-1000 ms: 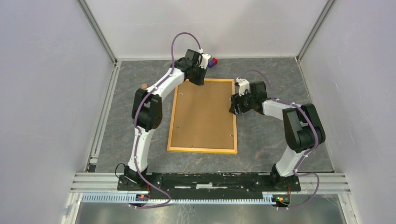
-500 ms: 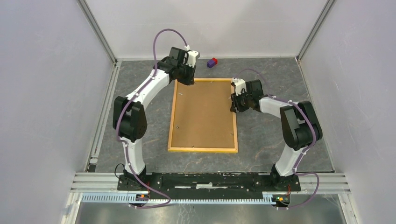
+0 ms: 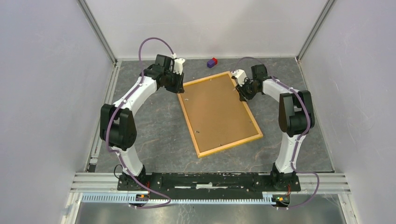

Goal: Take the photo out of the frame

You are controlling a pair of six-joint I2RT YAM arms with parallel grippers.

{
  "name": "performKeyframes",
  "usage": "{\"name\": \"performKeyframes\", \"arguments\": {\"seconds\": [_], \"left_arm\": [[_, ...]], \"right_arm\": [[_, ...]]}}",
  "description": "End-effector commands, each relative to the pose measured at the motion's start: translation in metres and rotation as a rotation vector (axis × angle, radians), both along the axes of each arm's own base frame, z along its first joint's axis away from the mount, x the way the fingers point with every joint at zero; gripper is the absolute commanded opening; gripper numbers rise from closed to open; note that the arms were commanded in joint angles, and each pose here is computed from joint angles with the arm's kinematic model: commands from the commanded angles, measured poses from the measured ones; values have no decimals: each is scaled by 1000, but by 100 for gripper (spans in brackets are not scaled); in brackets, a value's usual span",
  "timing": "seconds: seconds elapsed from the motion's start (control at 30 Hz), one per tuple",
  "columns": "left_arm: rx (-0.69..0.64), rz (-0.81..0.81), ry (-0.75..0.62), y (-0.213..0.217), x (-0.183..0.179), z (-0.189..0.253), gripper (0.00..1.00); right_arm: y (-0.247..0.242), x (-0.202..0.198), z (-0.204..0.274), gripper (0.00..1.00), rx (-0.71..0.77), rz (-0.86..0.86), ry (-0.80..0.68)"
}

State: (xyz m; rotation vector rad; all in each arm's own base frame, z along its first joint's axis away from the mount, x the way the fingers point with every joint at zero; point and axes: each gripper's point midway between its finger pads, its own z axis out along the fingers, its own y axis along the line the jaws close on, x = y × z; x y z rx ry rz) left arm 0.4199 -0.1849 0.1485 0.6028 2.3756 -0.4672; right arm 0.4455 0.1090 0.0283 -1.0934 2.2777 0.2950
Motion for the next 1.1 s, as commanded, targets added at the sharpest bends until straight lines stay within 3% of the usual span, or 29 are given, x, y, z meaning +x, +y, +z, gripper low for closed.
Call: {"name": "performKeyframes", "arguments": {"seconds": [0.0, 0.07, 0.13, 0.3, 0.5, 0.87, 1.07], "left_arm": [[-69, -9, -21, -3, -9, 14, 2], [-72, -3, -15, -1, -11, 12, 2], [-84, 3, -13, 1, -12, 13, 2], [-112, 23, -8, 10, -12, 16, 2], [-148, 55, -6, 24, -11, 25, 2], [-167, 65, -17, 30, -17, 36, 2], [-169, 63, -6, 31, -24, 34, 2]], "right_arm": [[-12, 21, -21, 15, -111, 13, 34], [-11, 32, -22, 27, -84, -94, 37], [-10, 34, -27, 33, -57, -164, 42], [-2, 34, -44, 33, 0, -203, 82], [21, 20, -64, 20, 41, -66, 185], [44, -69, -67, 7, -65, 368, 249], [26, -51, -60, 7, -178, 416, 163]]}}
